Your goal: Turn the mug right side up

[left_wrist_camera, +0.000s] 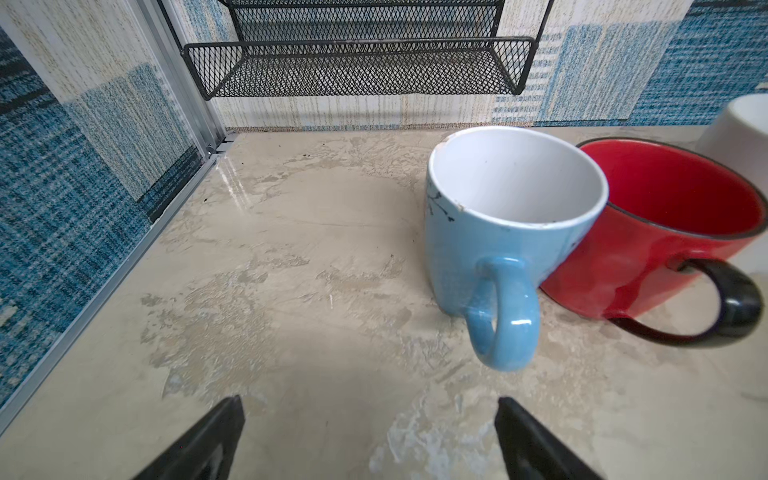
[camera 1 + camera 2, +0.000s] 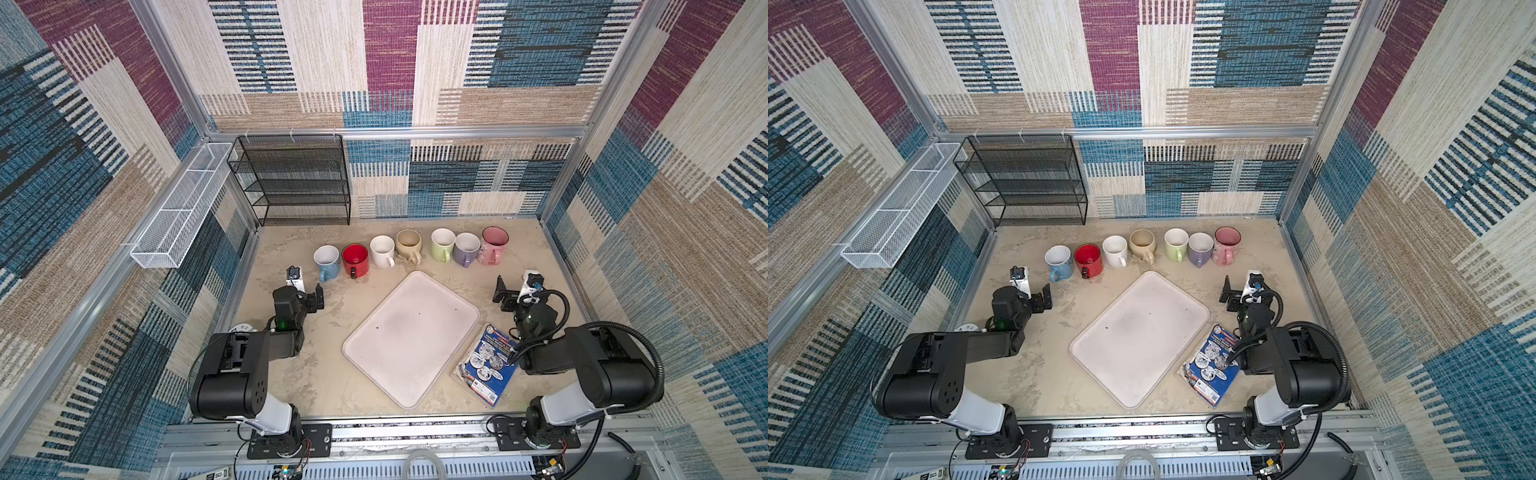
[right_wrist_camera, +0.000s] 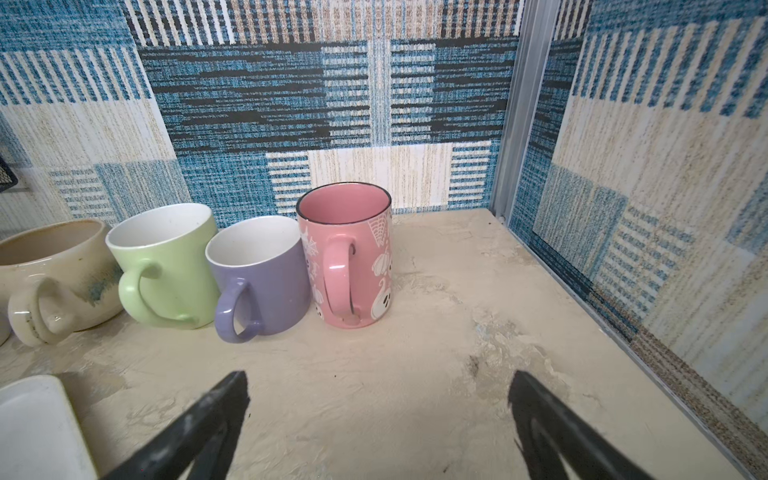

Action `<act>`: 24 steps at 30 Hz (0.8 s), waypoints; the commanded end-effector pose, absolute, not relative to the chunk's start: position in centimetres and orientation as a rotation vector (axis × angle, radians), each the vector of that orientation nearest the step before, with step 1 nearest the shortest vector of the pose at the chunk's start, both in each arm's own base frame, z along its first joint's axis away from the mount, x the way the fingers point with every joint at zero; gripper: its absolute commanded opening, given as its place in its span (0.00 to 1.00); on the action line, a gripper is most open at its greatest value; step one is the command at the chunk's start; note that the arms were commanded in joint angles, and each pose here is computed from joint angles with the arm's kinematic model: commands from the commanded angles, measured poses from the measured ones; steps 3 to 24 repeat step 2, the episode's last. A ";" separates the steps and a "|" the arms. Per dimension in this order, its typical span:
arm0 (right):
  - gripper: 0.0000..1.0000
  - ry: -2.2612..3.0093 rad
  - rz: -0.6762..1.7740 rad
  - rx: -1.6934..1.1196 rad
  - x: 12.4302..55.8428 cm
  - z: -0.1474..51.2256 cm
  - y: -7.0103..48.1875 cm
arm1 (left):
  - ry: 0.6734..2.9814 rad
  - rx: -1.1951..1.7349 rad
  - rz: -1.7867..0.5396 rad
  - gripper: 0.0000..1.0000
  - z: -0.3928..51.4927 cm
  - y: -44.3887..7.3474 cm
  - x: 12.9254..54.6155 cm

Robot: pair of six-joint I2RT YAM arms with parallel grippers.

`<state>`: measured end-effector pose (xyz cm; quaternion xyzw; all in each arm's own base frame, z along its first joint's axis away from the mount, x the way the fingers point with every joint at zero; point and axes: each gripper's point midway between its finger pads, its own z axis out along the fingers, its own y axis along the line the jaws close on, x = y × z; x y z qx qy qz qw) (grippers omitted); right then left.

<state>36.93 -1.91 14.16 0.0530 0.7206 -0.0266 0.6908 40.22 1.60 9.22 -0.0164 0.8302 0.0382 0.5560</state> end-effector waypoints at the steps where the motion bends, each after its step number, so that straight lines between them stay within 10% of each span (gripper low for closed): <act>1: 1.00 1.594 -0.043 0.119 37.0 14.6 -1.7 | 1.964 -0.049 0.071 0.99 9.2 1.6 40.5; 24: 1.00 1.596 -0.043 0.120 37.0 14.5 -1.7 | 1.963 -0.051 0.069 0.99 9.3 1.6 40.5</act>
